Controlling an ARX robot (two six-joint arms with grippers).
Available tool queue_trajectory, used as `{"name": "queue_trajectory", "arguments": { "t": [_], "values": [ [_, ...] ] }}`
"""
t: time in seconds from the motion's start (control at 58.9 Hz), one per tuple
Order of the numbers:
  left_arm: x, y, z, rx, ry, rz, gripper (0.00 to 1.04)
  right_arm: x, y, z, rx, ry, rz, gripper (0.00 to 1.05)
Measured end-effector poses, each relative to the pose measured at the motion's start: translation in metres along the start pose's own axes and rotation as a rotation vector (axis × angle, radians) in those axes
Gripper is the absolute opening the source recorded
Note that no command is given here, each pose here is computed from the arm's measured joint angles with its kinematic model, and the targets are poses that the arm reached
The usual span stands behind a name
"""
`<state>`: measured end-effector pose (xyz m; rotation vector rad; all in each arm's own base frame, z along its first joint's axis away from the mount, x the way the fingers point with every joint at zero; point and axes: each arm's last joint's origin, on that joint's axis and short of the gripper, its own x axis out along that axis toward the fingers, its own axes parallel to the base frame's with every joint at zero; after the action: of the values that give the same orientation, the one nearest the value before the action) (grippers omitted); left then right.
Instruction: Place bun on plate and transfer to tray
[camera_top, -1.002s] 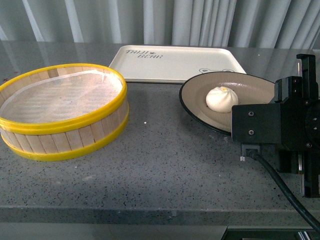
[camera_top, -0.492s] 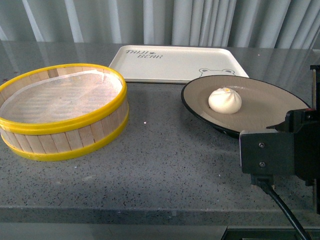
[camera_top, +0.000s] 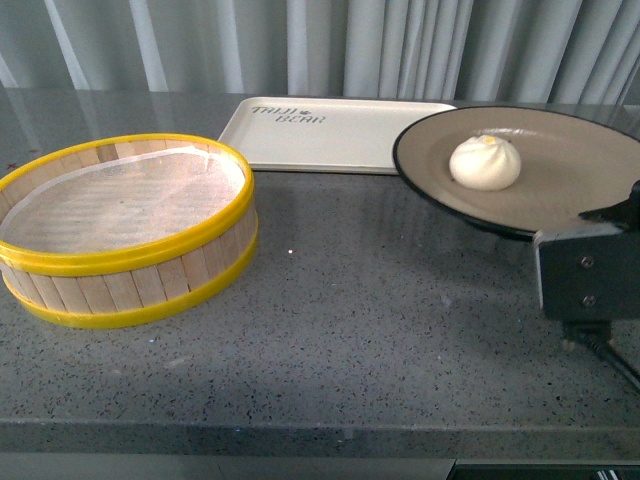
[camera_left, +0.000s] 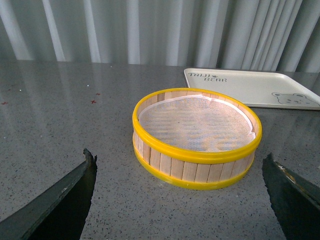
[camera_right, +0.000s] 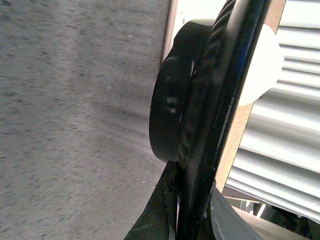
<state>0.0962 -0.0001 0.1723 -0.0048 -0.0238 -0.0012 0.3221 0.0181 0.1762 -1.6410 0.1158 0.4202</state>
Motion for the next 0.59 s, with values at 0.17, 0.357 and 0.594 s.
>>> {"name": "queue_trajectory", "arguments": {
  "t": [0.17,0.357,0.594],
  "values": [
    [0.0,0.0,0.0,0.0,0.0,0.0,0.98,0.029,-0.023,-0.012,0.018,-0.011,-0.035,0.03],
    [0.0,0.0,0.0,0.0,0.0,0.0,0.98,0.068,-0.037,-0.017,0.038,-0.065,-0.044,0.03],
    [0.0,0.0,0.0,0.0,0.0,0.0,0.98,0.12,-0.039,-0.016,0.03,-0.109,-0.004,0.03]
  ]
}}
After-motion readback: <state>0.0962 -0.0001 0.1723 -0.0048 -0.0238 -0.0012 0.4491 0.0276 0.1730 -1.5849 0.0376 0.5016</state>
